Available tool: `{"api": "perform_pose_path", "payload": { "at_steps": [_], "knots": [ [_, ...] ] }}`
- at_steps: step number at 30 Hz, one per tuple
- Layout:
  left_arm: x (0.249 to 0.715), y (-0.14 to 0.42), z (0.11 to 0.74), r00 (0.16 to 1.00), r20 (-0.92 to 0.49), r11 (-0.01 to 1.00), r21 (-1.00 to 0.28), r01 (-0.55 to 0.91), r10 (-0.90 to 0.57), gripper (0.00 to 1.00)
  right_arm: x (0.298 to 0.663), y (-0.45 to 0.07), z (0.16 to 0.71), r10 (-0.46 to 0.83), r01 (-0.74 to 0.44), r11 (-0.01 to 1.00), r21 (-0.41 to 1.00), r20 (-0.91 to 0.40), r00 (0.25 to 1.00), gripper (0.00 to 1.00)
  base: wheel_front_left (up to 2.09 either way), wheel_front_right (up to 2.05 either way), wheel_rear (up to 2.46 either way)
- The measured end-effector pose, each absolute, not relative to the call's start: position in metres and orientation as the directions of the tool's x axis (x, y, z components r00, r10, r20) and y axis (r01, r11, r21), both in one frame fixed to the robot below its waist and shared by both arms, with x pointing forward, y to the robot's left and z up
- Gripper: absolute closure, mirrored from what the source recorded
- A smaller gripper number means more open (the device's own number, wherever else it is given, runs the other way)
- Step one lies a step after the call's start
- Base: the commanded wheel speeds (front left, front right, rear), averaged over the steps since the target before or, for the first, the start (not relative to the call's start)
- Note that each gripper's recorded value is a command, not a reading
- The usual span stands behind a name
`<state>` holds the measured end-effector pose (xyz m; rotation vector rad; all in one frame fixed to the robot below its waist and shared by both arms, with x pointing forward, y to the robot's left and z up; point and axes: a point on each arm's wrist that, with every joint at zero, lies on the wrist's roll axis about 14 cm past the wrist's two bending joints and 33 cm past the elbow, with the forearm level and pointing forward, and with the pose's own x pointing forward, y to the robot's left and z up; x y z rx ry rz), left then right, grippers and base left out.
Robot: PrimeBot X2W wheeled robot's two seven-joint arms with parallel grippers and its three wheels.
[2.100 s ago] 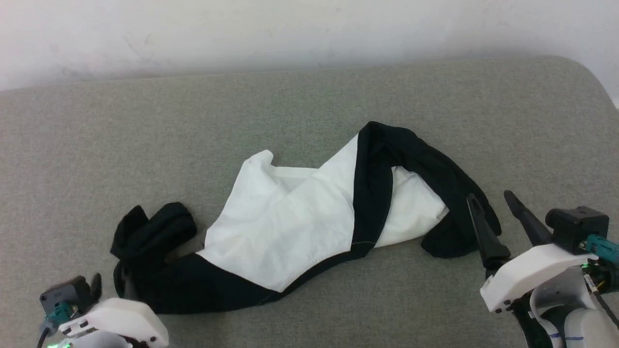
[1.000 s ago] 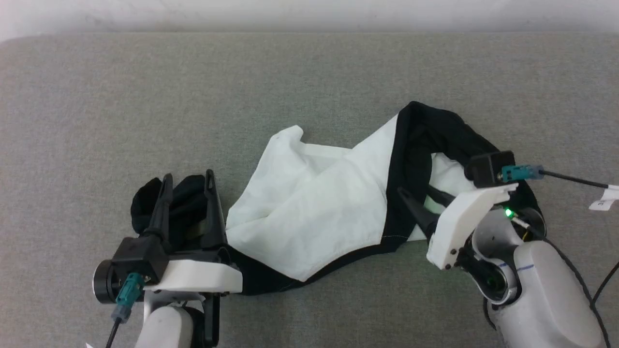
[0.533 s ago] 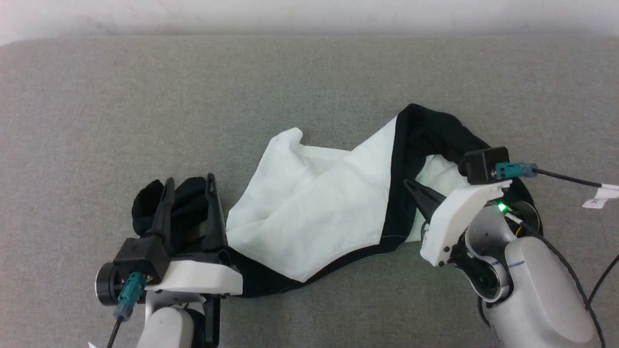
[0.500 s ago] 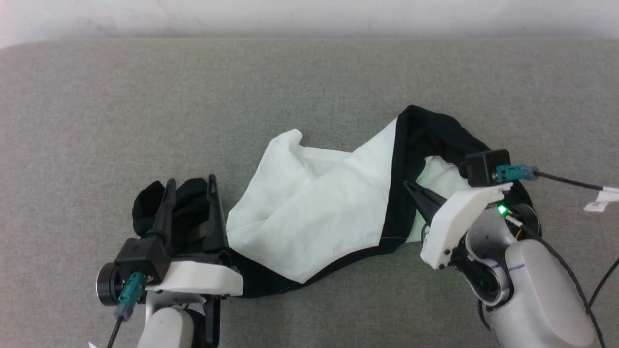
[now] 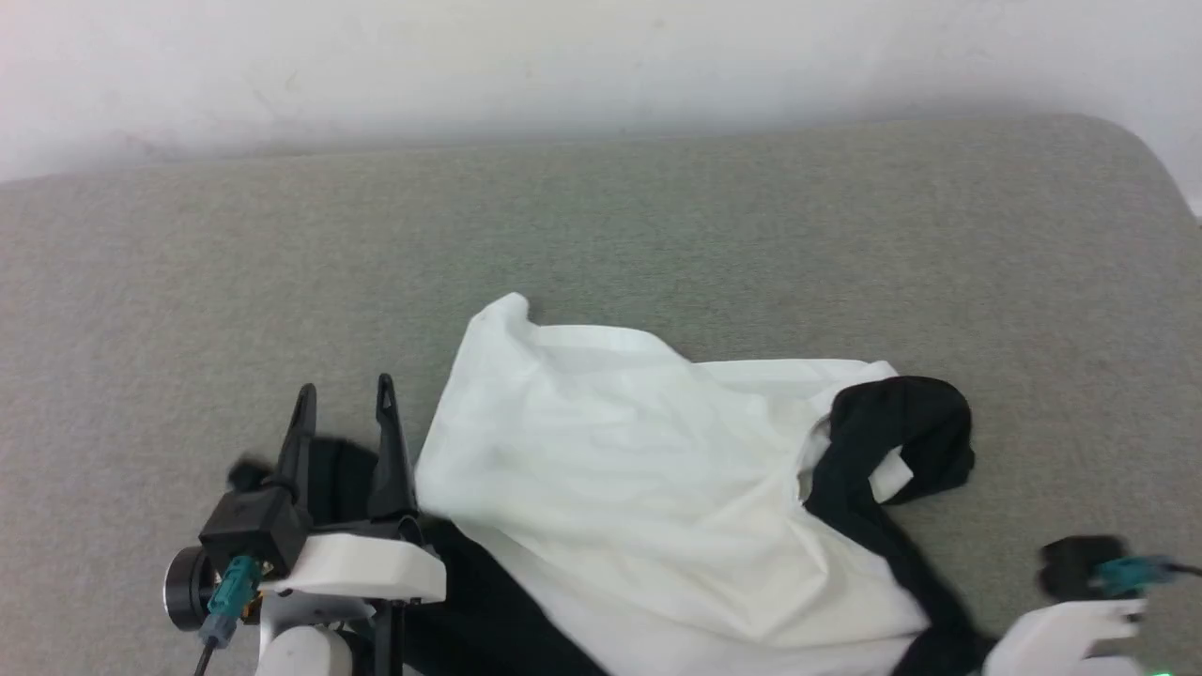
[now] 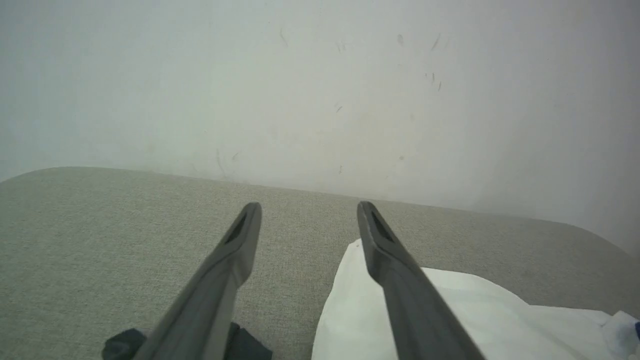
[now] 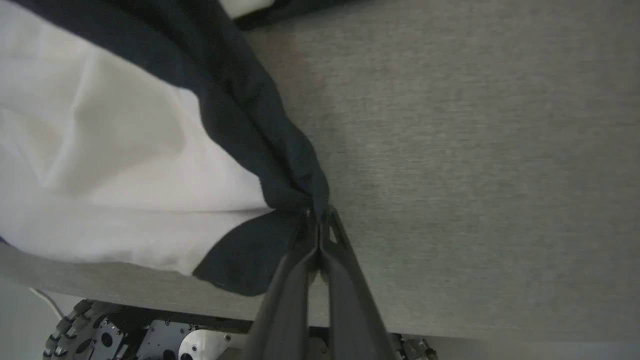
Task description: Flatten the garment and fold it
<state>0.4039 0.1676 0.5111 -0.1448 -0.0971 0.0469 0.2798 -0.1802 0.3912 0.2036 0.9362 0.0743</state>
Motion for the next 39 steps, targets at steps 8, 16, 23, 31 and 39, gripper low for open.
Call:
{"api": "perform_pose_path", "payload": {
  "at_steps": [8,16,23,31,39],
  "knots": [
    [0.411,0.152,0.512,0.995,0.099,0.988,-0.151,0.013,0.002,0.00,0.320,-0.242,0.447,-0.066,0.154,0.980,0.123,-0.531,0.844,0.00,0.00,0.00,0.00],
    [0.409,0.159,0.508,0.996,0.087,0.989,-0.150,-0.004,0.017,0.00,0.359,-0.226,0.445,-0.032,0.097,0.987,0.130,-0.434,0.900,0.00,0.00,0.00,0.00],
    [0.411,0.167,0.502,0.997,0.072,0.989,-0.148,-0.025,0.036,0.00,0.382,-0.206,0.402,0.020,0.045,0.994,0.102,-0.562,0.827,0.00,0.00,0.00,0.00],
    [0.413,0.174,0.497,0.997,0.059,0.988,-0.146,-0.047,0.056,0.00,0.400,-0.225,0.386,-0.017,0.037,0.999,0.015,-0.669,0.743,1.00,0.00,0.00,0.00],
    [0.413,0.173,0.499,0.997,0.065,0.988,-0.149,-0.043,0.053,0.00,0.411,-0.326,0.437,-0.289,0.255,0.957,-0.138,-0.528,0.798,1.00,0.00,0.00,0.00]
  ]
}}
